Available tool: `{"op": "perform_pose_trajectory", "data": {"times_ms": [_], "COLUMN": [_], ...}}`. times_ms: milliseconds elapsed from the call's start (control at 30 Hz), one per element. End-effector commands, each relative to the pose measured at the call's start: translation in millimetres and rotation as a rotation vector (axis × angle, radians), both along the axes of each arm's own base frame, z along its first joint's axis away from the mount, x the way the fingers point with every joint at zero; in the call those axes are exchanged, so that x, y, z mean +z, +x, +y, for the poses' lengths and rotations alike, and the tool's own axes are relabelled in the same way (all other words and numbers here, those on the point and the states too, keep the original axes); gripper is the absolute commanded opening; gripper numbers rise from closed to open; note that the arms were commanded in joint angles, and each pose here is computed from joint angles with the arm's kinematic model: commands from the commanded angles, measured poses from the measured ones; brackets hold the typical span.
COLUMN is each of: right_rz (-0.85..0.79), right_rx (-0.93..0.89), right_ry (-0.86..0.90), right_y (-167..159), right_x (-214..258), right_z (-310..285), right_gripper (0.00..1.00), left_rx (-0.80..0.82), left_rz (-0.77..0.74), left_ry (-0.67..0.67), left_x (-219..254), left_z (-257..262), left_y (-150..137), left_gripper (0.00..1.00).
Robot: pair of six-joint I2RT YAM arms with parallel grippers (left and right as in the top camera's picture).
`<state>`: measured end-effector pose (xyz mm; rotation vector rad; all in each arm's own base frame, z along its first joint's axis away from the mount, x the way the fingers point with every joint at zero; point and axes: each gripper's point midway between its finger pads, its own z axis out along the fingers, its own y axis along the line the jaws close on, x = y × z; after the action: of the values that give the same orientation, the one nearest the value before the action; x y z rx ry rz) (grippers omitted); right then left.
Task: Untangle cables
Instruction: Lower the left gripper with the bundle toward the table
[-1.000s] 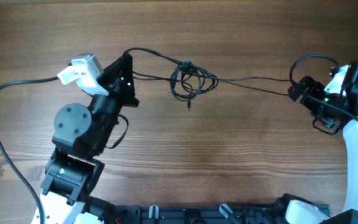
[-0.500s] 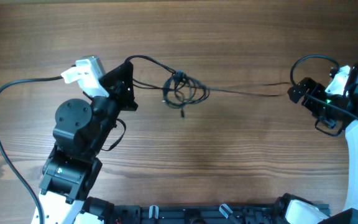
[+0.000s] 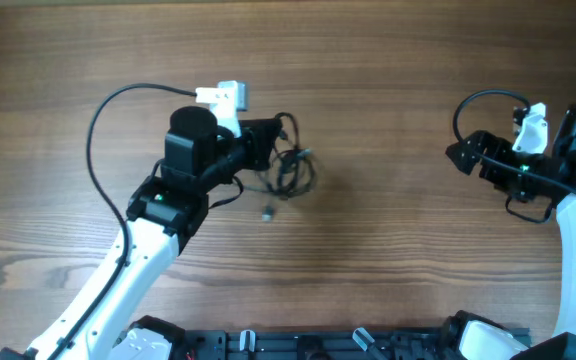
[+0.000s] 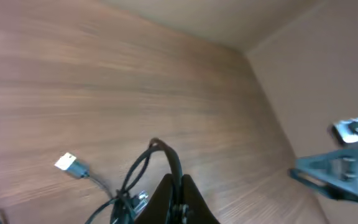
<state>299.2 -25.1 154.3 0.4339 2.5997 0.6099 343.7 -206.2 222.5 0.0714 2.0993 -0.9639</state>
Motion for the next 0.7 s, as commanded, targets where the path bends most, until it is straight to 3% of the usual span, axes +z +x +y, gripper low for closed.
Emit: {"op": "perform_pose_trajectory", "data": {"times_ms": [0,67,200,367,433,500,600,667], "right_rz": [-0.001,-0.001,-0.001,-0.001,-0.001,-0.001,0.000,0.003], "right_rx": [0.032,0.032,0.032,0.032,0.032,0.032,0.032,0.033], "right_ry": [0.011,0.012,0.011,0.012,0.012,0.011,0.012,0.012], "right_y": [-0.9,-0.9,-0.8,-0.9,-0.9,-0.8,-1.1,-1.8], "right_x": [-3.5,-3.4,-3.4,-3.4,-3.4,-3.4,-3.5,-3.8], "right_z": [2.8,2.9,2.8,2.9,2.9,2.9,2.9,3.2], "right_gripper": [1.00,1.00,1.00,1.00,1.00,1.00,1.00,1.00], "left_rx": [-0.164,-0.221,-0.183,0.172,0.241,0.244,0.238,0.213], "left_rz": [-0.082,-0.111,-0.085,0.076,0.133,0.183,0.244,0.287], "left_ry": [-0.104,-0.154,-0.123,0.131,0.214,0.253,0.290,0.301], "left_x": [35.0,48.9,38.9,-25.8,-48.6,-68.0,-92.3,-106.3], "left_z": [-33.0,-46.7,-43.8,14.7,30.4,32.2,31.7,28.1], "left_y": [-18.5,-27.0,-23.9,0.2,0.9,0.6,0.8,-2.6], "left_gripper": [0.04,0.04,0.04,0.05,0.16,0.20,0.86,1.00]}}
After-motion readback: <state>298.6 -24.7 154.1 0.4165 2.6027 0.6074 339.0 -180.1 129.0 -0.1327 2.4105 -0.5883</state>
